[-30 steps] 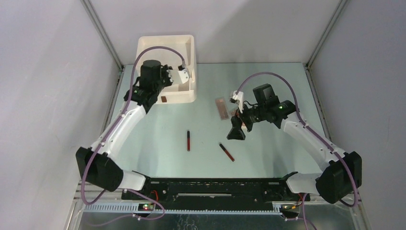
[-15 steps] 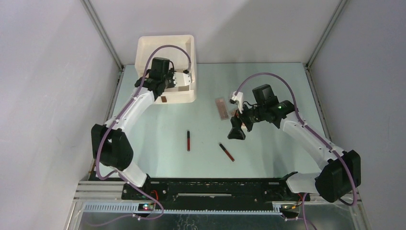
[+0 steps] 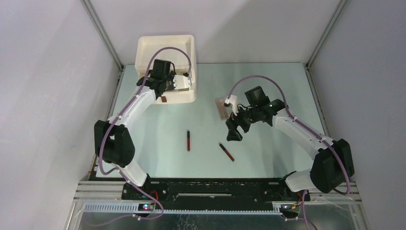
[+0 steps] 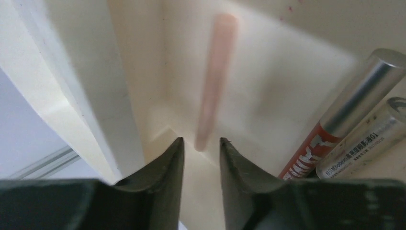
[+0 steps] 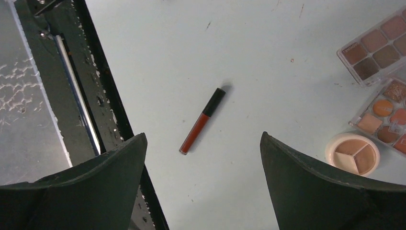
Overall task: Organize the makeup
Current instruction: Place the makeup in the drawer, then pick up the lipstick at the center of the board.
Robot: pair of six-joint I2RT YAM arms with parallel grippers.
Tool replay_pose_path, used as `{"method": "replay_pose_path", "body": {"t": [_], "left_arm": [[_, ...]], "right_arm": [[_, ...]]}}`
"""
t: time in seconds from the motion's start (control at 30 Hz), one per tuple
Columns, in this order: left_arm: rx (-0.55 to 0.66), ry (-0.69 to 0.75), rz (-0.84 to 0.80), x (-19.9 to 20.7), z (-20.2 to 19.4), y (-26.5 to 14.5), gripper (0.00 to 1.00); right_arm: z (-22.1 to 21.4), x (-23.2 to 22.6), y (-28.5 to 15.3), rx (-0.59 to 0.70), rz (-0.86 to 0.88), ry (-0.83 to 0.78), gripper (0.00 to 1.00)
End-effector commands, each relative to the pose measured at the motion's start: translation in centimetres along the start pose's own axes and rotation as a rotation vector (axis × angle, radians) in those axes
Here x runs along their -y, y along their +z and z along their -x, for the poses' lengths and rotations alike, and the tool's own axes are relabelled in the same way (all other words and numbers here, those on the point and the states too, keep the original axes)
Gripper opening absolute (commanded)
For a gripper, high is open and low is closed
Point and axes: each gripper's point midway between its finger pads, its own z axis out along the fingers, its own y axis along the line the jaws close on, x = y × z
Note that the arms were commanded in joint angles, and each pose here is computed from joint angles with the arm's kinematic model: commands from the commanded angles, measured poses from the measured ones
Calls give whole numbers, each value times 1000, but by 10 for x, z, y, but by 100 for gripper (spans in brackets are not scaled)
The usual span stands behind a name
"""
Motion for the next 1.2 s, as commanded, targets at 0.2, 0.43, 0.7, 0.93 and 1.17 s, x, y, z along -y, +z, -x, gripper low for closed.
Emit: {"method": "replay_pose_path", "body": {"t": [0.2,0.43,0.7,0.93,1.17], "left_arm": [[56,-42,119,-43,2,-40,61],[149,-129,221,-64,1,-90,77],[353,-363,396,-64,3,-166,99],[588,-630,458,-39,9,-220,100],[772,-770,396,-3,23,-241,100]], "right_arm": [[-18,12,24,-117,-68,-42,96],[-43,13,40,-271,-132,-100,95],[-73,8,62,-421,-188,-165,92],[-97,3,82,-514,-195,-197,85],[-112,2,94,-580,-214,-233,72]]}}
